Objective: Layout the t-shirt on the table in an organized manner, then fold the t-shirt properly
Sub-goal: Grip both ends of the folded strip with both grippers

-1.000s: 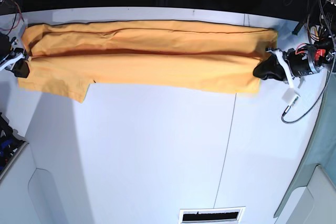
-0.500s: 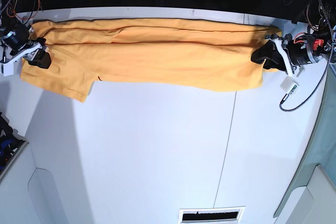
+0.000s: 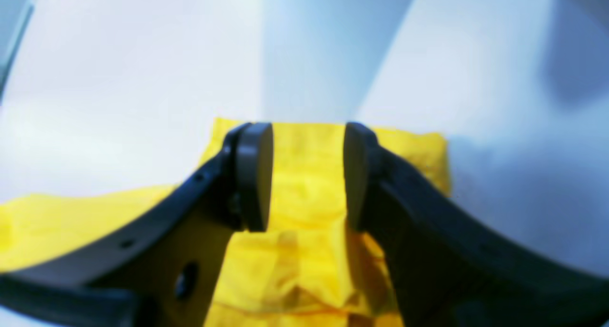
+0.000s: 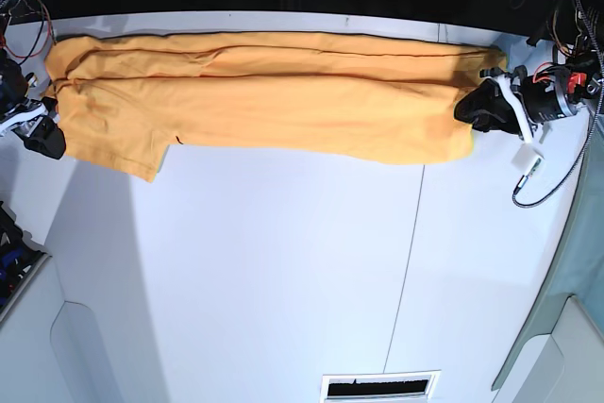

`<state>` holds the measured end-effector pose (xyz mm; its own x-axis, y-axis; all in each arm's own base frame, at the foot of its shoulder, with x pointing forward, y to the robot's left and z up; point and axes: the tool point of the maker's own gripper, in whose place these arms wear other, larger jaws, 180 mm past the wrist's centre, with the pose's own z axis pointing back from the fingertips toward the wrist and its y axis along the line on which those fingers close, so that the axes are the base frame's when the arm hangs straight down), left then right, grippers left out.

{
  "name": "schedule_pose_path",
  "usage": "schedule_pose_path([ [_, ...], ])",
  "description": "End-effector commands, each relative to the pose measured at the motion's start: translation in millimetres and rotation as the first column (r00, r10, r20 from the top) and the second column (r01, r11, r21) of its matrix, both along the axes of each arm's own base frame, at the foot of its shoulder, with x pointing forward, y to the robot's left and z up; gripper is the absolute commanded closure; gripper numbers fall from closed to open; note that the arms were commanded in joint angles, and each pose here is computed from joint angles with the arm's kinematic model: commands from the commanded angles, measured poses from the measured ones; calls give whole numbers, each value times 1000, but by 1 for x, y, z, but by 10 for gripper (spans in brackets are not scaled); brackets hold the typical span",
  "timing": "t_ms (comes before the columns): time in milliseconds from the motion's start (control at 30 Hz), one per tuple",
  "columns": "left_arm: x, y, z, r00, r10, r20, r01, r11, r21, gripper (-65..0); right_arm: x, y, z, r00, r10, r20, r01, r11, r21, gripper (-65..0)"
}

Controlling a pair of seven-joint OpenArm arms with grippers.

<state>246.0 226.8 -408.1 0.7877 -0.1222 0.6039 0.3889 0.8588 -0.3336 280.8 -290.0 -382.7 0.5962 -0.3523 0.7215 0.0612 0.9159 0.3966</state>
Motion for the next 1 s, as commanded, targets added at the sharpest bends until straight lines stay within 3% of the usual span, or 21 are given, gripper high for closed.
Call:
schedule_pose_path([
  [0,14,9,16,998,20,62,-20,1000,-2,-242,9,-2,16,999,6,53,-7,1000,6,-242],
  [167,21,37,29,990,98,106,-101,995,19,-315,7,14,8,999,7,44,-9,998,57,-242],
  [267,19,48,30,986,128,111,-132,991,30,-318,6,27,2,999,6,40,-10,996,90,-234],
  [300,19,51,30,983,148,109,-153,988,34,-319,6,32,0,999,10,36,-14,995,97,-210],
  [433,20,43,25,978,180,107,-181,984,1,-352,2,62,-18,997,74,-12,-73,993,95,0],
  [633,17,22,13,976,195,94,-192,980,-45,-365,-5,103,-49,979,187,-86,-183,982,50,0],
  [733,15,27,-1,971,222,91,-226,973,37,-365,-7,110,-54,973,208,-102,-206,978,30,0],
  [833,13,49,-16,951,293,95,-304,942,139,-365,-7,110,-54,973,208,-100,-206,978,28,0],
  [967,3,63,-33,947,315,67,-322,927,190,-365,-9,109,-57,972,210,-110,-209,978,22,0],
])
